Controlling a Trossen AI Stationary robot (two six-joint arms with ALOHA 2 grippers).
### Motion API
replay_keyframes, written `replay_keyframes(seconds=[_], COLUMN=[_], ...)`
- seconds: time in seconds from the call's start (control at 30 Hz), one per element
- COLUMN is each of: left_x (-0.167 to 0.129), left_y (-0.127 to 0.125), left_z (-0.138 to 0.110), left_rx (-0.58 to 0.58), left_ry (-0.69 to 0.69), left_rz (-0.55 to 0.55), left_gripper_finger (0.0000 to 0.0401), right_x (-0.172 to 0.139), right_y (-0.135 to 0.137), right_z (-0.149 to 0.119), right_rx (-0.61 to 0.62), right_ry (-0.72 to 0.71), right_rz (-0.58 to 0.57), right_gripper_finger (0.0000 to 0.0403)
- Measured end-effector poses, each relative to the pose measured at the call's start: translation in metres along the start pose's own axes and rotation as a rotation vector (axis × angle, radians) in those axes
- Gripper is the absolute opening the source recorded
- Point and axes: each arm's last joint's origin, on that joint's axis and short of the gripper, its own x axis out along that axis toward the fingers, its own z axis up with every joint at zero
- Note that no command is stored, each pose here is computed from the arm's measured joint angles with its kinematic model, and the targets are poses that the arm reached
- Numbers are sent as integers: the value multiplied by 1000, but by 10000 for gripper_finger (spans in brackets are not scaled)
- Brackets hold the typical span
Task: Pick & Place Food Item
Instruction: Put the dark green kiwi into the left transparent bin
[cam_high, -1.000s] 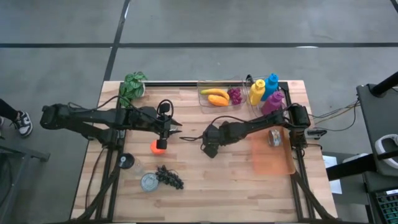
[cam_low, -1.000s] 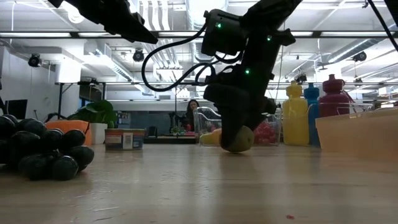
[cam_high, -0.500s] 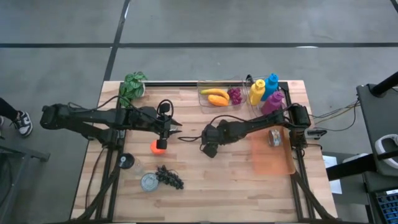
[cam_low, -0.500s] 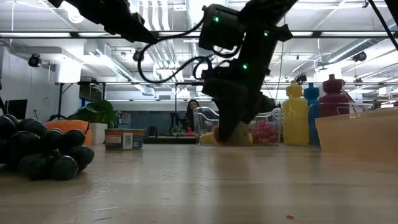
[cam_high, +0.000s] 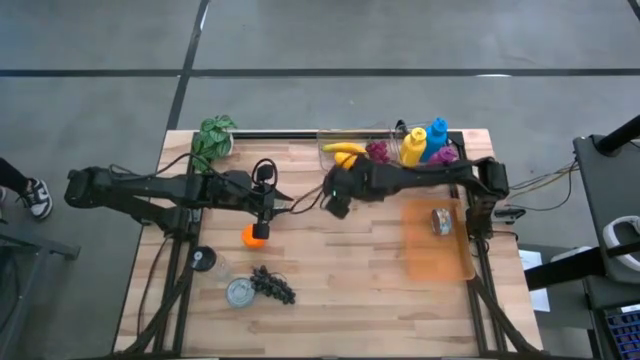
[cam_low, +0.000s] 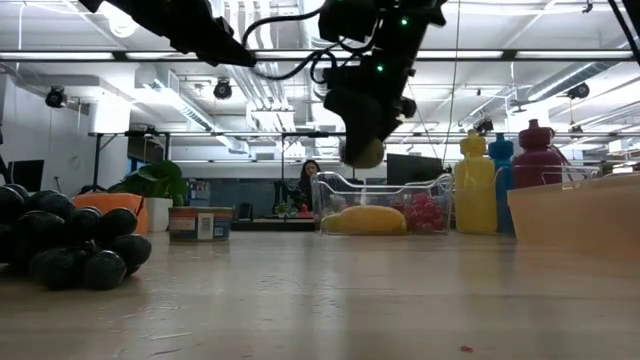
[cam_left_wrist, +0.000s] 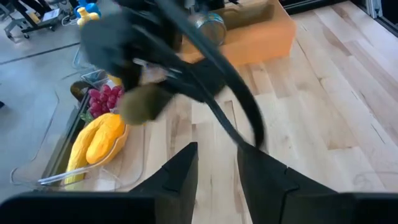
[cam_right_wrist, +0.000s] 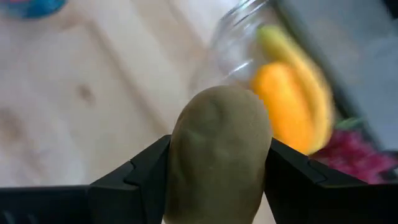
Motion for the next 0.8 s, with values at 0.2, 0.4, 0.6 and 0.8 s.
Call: replay_keyframes(seconds=[0.2, 0.4, 0.6, 0.8], left_x=[0, 0, 0, 0], left_y=[0, 0, 0, 0], left_z=[0, 0, 0, 0], left_rx=[2, 2, 2, 2], left_ry=[1, 3, 3, 3], left_rz=[-1, -2, -2, -2], left_gripper_finger=[119, 119, 119, 119], right_x=[11, 35, 54, 55], right_y=[-44, -80, -95, -95], right_z=[23, 35, 38, 38], right_rx=[-5, 5, -1, -9], right_ry=[-15, -55, -57, -72], right_rz=[-56, 72, 196, 220], right_gripper_finger=[203, 203, 203, 203])
